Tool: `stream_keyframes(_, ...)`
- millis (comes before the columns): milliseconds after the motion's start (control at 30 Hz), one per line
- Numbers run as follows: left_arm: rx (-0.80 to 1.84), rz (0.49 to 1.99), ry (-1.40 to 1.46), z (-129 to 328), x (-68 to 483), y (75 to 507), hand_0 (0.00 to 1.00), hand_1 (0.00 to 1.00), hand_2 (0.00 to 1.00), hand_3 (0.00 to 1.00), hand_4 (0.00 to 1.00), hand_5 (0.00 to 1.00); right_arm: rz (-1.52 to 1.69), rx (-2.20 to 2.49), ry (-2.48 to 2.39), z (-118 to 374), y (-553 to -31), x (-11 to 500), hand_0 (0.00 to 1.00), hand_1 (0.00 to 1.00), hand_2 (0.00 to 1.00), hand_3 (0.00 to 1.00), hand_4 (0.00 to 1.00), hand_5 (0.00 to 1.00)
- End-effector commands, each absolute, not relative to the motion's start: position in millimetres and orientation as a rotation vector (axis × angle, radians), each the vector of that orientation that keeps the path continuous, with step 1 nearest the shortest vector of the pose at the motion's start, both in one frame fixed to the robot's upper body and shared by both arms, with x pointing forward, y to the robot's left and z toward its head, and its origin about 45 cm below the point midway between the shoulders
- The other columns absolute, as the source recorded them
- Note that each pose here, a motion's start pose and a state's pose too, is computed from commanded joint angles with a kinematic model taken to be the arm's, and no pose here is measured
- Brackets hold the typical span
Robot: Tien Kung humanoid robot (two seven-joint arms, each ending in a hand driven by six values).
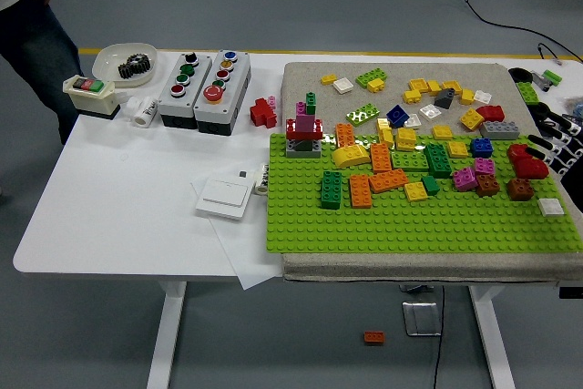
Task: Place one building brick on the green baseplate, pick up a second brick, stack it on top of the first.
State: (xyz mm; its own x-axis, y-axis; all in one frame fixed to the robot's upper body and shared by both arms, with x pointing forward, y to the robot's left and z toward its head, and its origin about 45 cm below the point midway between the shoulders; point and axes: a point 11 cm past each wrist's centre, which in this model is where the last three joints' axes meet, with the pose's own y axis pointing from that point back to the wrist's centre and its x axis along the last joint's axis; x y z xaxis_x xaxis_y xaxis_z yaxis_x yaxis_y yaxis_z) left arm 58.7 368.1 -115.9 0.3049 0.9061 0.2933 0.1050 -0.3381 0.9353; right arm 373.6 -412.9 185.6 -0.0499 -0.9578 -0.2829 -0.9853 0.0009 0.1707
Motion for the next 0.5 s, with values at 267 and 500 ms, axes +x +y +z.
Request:
stream_keyframes(267, 1.681, 1.153, 1.011, -116.8, 48.7, 365.7, 0.873, 0.872, 0.908, 0.641, 0.665, 0.661, 0.500, -2.106, 2.167, 184.0, -413.3, 372.7, 0.732, 0.687, 0.756, 0.760, 0.998, 0.882)
stream_keyframes(500, 1.669, 1.164, 1.039, -117.2, 46.4, 364.4, 0.874, 0.884, 0.917, 0.668, 0.707, 0.691, 0.486, -2.107, 2.177, 186.4, -415.5, 372.7, 0.732, 0.688, 0.756, 0.759, 0.998, 0.882)
